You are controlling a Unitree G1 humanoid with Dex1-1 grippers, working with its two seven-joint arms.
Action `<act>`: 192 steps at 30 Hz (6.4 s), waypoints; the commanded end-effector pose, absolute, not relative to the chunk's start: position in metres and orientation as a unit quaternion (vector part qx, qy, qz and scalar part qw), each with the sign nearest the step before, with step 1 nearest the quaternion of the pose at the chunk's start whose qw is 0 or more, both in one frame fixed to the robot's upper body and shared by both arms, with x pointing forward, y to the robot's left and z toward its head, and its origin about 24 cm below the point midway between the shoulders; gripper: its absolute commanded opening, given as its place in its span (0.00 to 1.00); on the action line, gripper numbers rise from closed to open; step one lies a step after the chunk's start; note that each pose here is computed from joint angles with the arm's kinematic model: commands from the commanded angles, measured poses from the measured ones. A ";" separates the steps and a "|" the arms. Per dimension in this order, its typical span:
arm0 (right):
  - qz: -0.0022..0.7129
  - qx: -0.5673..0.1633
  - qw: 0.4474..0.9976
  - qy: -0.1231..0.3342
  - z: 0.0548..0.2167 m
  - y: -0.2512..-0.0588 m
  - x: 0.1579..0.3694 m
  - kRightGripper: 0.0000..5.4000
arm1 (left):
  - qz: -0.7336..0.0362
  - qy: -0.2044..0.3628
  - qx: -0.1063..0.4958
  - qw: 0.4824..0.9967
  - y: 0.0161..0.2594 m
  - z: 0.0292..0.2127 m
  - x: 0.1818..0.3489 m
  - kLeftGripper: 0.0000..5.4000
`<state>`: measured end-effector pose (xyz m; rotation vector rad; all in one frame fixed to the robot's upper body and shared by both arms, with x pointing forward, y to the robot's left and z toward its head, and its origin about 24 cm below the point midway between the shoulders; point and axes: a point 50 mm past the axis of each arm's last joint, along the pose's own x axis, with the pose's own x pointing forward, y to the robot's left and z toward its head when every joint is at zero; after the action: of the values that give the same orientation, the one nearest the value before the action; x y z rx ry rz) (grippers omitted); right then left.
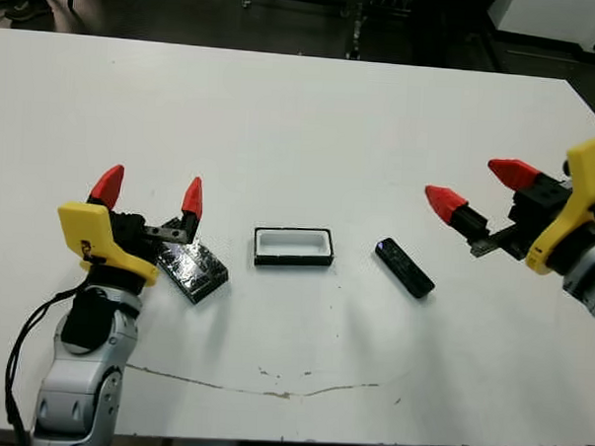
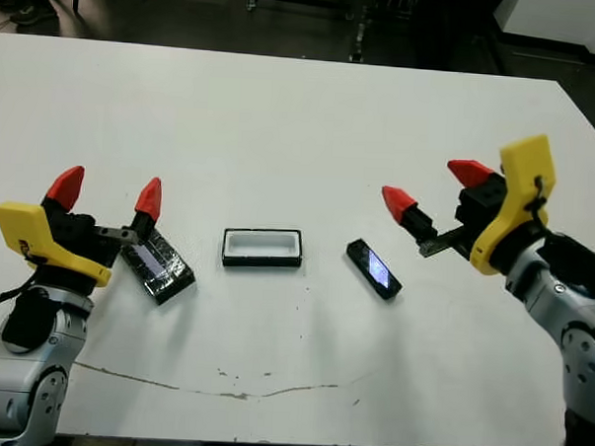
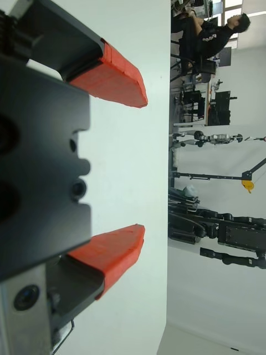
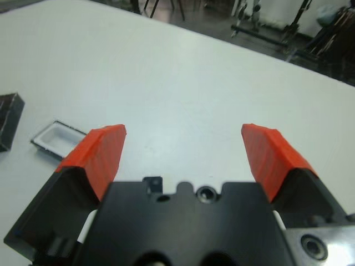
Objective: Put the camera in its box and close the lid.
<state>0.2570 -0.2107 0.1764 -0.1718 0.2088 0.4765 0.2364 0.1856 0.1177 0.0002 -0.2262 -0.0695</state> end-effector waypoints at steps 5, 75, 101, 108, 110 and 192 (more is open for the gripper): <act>0.235 -0.133 0.952 0.144 0.162 -0.208 0.255 1.00 | -0.032 -0.103 0.005 0.994 0.187 0.116 0.234 1.00; 0.270 -0.151 0.904 0.294 0.088 -0.203 0.236 1.00 | -0.027 -0.093 0.015 0.995 0.183 0.112 0.228 1.00; 0.261 -0.161 0.903 0.302 0.080 -0.201 0.232 1.00 | -0.026 -0.091 0.015 0.995 0.184 0.111 0.227 1.00; 0.258 -0.166 0.904 0.299 0.079 -0.201 0.231 0.85 | -0.025 -0.091 0.021 0.995 0.184 0.112 0.227 1.00; 0.251 -0.159 0.905 0.303 0.079 -0.201 0.231 0.79 | -0.025 -0.092 0.021 0.995 0.184 0.112 0.227 1.00; 0.626 -0.319 0.691 0.172 0.197 -0.149 0.365 0.31 | -0.017 -0.095 0.017 0.995 0.183 0.113 0.224 1.00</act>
<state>0.3633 -0.1544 0.1911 -0.6758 0.3837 1.3691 0.2240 0.1830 0.1140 0.0377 -0.1974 -0.0413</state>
